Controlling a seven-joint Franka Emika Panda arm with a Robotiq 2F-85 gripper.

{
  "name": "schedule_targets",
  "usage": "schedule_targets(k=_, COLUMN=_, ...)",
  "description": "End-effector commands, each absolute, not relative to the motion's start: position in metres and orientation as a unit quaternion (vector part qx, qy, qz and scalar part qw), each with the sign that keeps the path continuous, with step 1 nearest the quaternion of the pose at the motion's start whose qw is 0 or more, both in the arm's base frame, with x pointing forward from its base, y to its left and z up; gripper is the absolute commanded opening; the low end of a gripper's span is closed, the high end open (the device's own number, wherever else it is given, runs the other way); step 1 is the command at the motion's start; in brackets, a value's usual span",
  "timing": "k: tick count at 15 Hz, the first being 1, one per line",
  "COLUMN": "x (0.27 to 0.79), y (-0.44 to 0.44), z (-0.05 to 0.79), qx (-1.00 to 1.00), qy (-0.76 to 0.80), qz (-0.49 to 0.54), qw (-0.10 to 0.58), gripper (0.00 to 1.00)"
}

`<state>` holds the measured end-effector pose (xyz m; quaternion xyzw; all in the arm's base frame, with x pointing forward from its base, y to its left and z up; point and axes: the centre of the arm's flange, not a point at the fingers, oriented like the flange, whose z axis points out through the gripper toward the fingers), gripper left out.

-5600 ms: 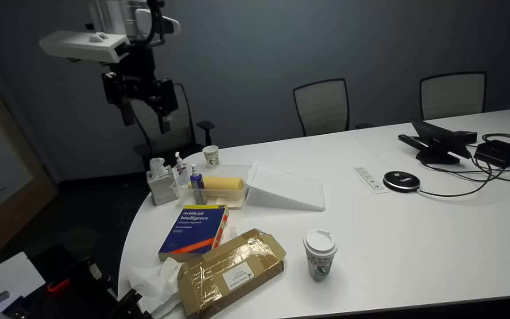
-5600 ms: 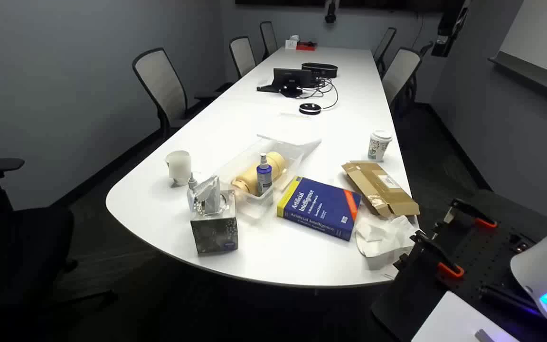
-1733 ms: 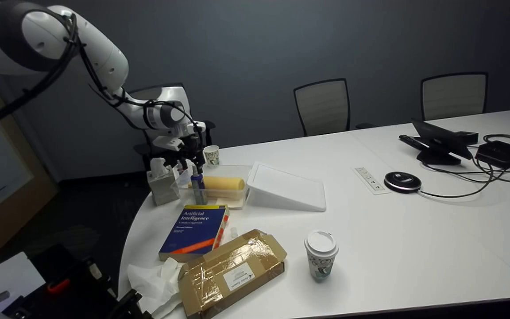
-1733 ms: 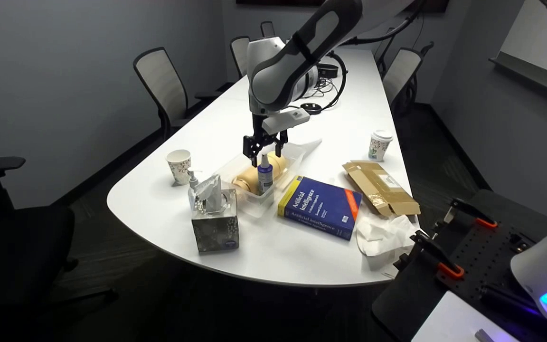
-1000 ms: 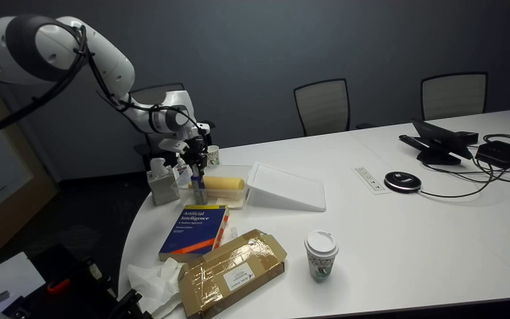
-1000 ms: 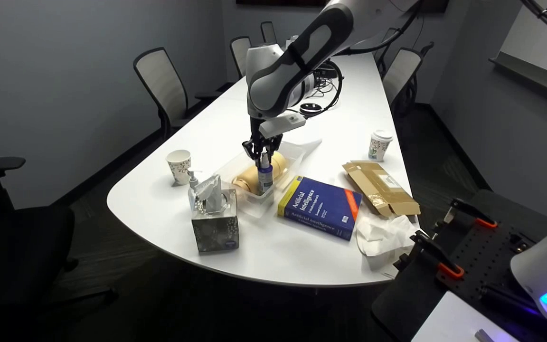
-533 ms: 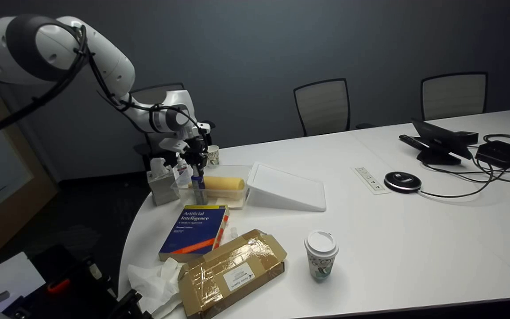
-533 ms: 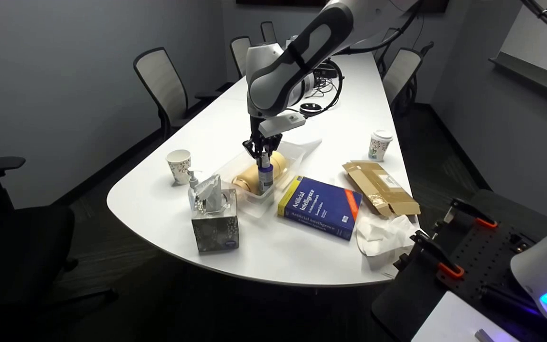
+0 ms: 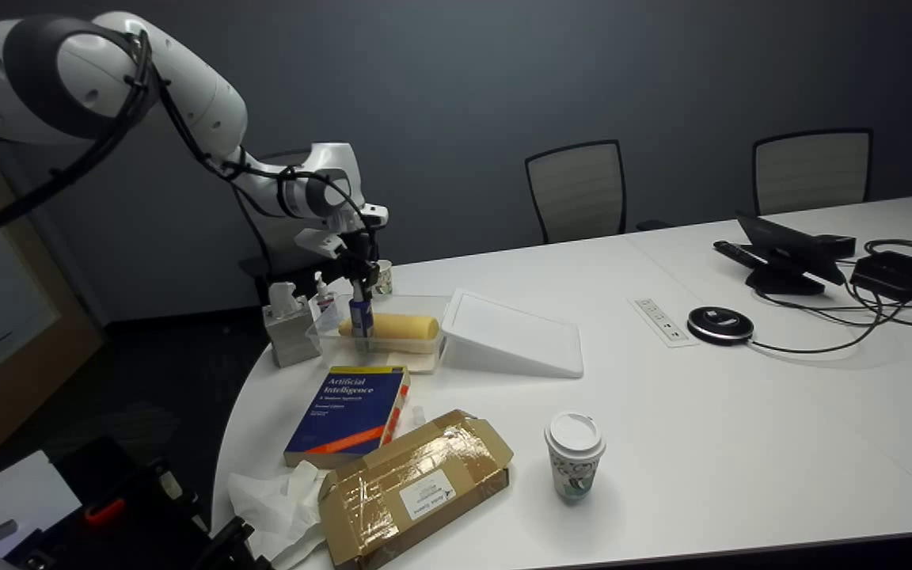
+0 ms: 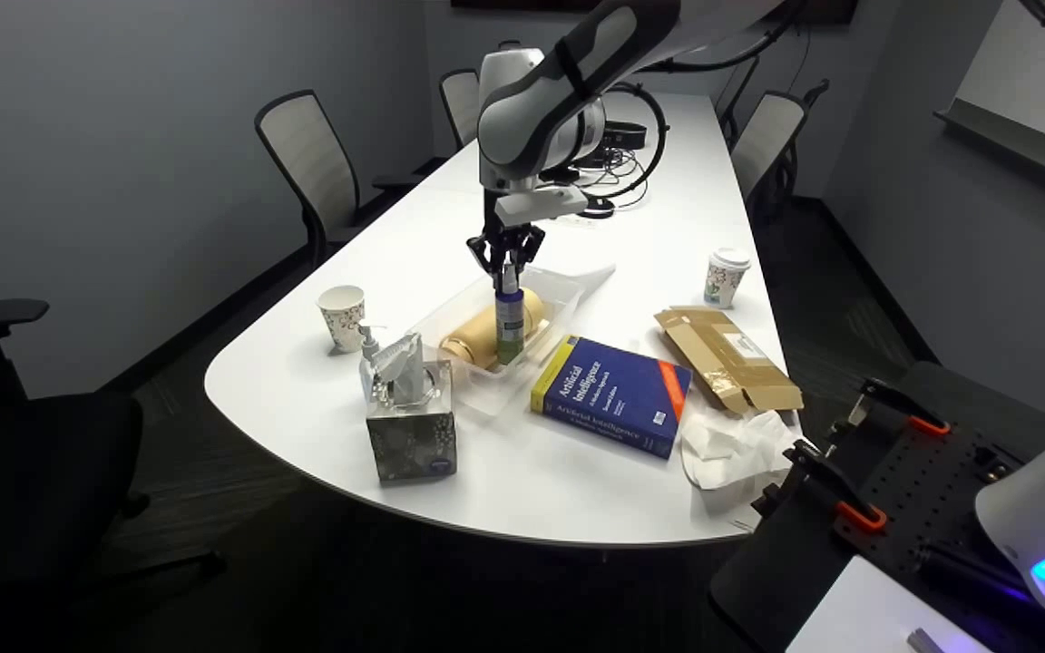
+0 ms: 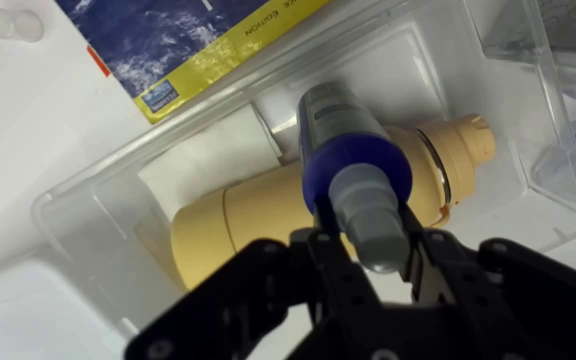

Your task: Remove the blue bottle from the lunchbox and put it on the table

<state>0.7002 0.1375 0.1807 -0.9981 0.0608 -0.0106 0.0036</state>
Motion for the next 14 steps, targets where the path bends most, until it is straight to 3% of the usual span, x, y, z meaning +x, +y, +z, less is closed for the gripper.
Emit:
schedule_targets(k=1, x=0.706, y=0.106, z=0.248, qx=-0.994, qy=0.105, qz=-0.02, qw=0.011, gripper=0.07)
schedule_targets(k=7, x=0.7, y=0.025, z=0.317, qx=-0.98, qy=0.19, qz=-0.067, qw=0.0, gripper=0.07)
schedule_targets(k=14, x=0.658, y=-0.051, z=0.272, qx=-0.952, qy=0.3, qz=-0.057, qw=-0.008, gripper=0.07)
